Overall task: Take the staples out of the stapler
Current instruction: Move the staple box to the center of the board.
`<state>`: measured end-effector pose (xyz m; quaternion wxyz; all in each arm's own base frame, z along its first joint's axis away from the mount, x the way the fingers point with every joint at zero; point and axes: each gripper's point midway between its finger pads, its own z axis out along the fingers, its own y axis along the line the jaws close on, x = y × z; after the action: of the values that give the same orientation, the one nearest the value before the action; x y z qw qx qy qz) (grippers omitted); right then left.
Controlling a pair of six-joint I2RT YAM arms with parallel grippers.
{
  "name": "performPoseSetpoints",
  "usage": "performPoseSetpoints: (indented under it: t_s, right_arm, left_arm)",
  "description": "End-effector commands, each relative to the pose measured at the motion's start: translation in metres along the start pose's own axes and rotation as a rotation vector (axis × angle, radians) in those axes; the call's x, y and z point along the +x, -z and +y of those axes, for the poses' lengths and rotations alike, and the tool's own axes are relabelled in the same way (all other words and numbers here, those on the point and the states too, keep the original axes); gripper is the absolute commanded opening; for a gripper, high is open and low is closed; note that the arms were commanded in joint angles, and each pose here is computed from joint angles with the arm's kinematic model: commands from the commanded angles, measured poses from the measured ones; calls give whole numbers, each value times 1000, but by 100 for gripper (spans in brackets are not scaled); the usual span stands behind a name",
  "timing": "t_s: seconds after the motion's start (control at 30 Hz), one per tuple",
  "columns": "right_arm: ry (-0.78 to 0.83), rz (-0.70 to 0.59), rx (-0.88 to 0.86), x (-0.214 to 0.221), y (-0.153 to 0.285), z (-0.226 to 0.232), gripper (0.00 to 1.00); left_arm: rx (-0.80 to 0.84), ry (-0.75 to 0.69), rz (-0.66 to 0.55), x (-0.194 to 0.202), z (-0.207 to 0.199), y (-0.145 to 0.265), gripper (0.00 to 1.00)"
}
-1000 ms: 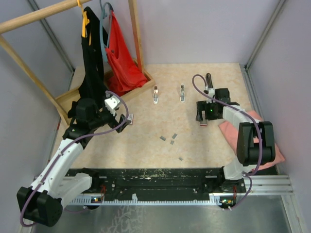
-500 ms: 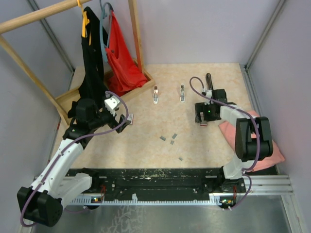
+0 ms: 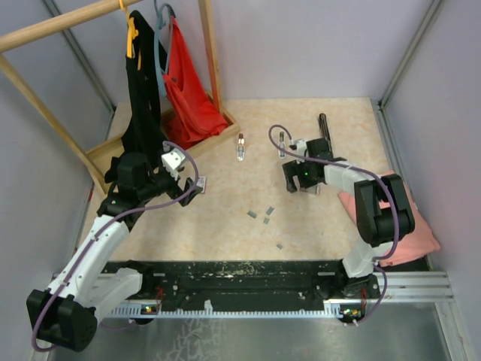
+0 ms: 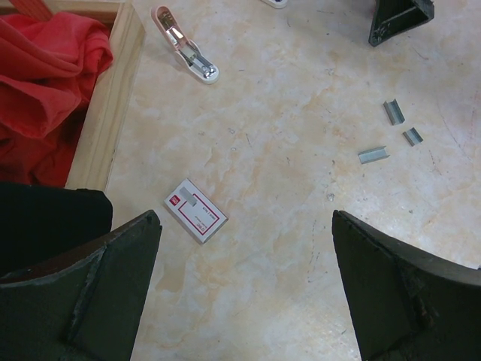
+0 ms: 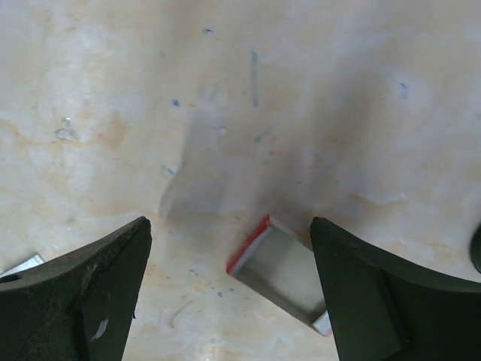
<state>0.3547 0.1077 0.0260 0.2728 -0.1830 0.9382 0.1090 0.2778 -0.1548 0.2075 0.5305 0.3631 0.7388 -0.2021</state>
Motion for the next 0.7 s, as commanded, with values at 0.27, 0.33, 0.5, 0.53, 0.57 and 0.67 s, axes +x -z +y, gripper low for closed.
performPoseSetpoints:
  t_s: [0.27, 0.33, 0.5, 0.53, 0.57, 0.67]
  right_arm:
    - [238, -136, -20, -49, 33, 31, 91]
    - [278, -155, -10, -56, 44, 30, 92]
    - [432, -133, -38, -55, 65, 30, 99]
    - [469, -120, -44, -52, 68, 28, 99]
    - [500, -107, -50, -49, 71, 27, 99]
    - [571, -80, -62, -42, 79, 18, 99]
  left_arm:
    - [1, -5, -30, -5, 1, 2, 100]
    - [2, -5, -31, -6, 1, 2, 100]
    - [1, -7, -32, -6, 2, 2, 100]
    - [1, -6, -31, -6, 2, 2, 100]
    - [1, -8, -32, -6, 2, 2, 100]
    - [1, -8, -31, -6, 2, 2, 100]
